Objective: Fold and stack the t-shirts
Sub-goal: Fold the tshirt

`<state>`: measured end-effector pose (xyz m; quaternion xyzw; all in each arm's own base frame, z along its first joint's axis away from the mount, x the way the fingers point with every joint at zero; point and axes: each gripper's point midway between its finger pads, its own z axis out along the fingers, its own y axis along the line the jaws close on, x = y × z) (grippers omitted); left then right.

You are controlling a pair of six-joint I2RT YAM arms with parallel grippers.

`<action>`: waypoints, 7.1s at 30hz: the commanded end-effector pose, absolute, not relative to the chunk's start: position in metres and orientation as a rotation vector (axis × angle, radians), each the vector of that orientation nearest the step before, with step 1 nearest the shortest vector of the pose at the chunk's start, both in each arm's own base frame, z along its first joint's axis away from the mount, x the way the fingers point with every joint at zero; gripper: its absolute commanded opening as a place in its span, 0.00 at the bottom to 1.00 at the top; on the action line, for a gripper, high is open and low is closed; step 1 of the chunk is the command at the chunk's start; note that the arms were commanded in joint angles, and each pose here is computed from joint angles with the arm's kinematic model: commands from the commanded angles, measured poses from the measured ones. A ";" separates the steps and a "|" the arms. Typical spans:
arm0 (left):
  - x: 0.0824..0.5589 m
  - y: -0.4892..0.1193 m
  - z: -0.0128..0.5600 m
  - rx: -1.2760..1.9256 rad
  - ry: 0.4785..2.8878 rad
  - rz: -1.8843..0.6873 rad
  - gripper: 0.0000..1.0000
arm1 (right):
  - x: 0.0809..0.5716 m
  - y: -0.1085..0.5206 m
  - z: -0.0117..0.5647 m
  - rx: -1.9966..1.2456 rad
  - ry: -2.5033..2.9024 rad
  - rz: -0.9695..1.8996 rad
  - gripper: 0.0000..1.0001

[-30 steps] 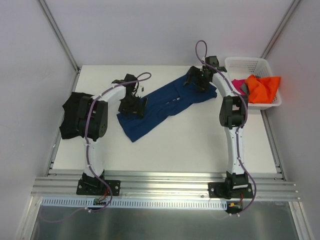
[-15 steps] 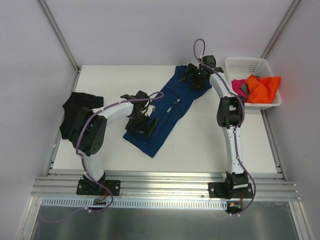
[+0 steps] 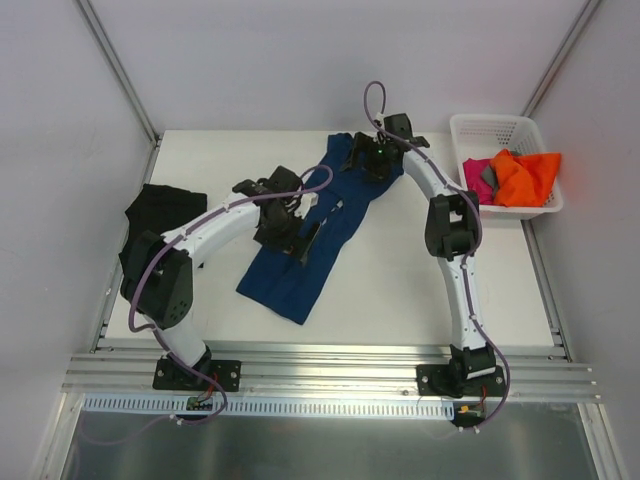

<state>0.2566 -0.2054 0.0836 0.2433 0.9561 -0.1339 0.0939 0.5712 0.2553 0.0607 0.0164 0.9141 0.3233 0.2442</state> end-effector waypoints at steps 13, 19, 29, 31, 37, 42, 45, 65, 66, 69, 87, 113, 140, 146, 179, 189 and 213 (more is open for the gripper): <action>0.373 -0.144 0.094 0.371 2.787 -0.348 0.99 | 0.522 0.219 0.162 -0.019 2.450 0.838 0.97; 0.373 -0.142 0.079 0.338 2.836 -0.387 0.99 | 0.500 0.205 0.138 -0.002 2.554 0.798 0.97; 0.362 -0.144 0.054 0.303 2.934 -0.449 0.99 | 0.484 0.194 0.093 0.059 2.684 0.771 0.97; 0.356 -0.144 0.049 0.292 2.958 -0.459 0.99 | 0.488 0.195 0.082 0.063 2.699 0.770 0.97; 0.339 -0.136 0.040 0.275 3.011 -0.455 0.99 | 0.506 0.194 0.067 0.071 2.690 0.764 0.97; 0.322 -0.131 0.033 0.267 3.052 -0.445 0.99 | 0.517 0.195 0.054 0.108 2.695 0.773 0.97; 0.315 -0.130 0.032 0.259 3.065 -0.453 0.99 | 0.524 0.199 0.048 0.123 2.687 0.785 0.97; 0.208 -0.204 0.040 0.627 3.135 -0.602 0.99 | 0.578 0.240 0.044 0.118 2.526 0.883 0.97; 0.204 -0.206 0.041 0.647 3.135 -0.598 0.99 | 0.579 0.241 0.045 0.119 2.522 0.887 0.97; 0.190 -0.220 0.046 0.745 3.104 -0.613 0.99 | 0.581 0.241 0.042 0.123 2.520 0.888 0.97; 0.160 -0.251 0.058 1.003 2.964 -0.594 0.99 | 0.572 0.256 0.055 0.018 2.512 0.875 0.97; 0.241 -0.176 0.119 0.227 2.865 -0.858 0.90 | 0.242 0.204 0.101 0.174 2.958 0.670 0.64; 0.320 -0.134 0.197 0.189 2.346 -0.474 0.91 | 0.437 0.212 0.446 -0.050 1.646 -0.211 0.98; 0.332 -0.133 0.247 0.150 2.238 -0.493 0.94 | 0.337 0.180 0.339 -0.224 2.023 -0.145 0.97; 0.217 -0.154 0.059 -0.236 2.696 -0.855 0.77 | 0.169 0.200 0.045 0.566 3.010 0.636 0.87; 0.200 -0.175 0.052 -0.275 2.773 -0.979 0.65 | 0.185 0.244 0.055 0.512 3.017 0.768 0.81; 0.163 -0.191 0.044 -0.243 2.851 -1.052 0.58 | 0.144 0.245 0.017 0.478 3.117 0.726 0.68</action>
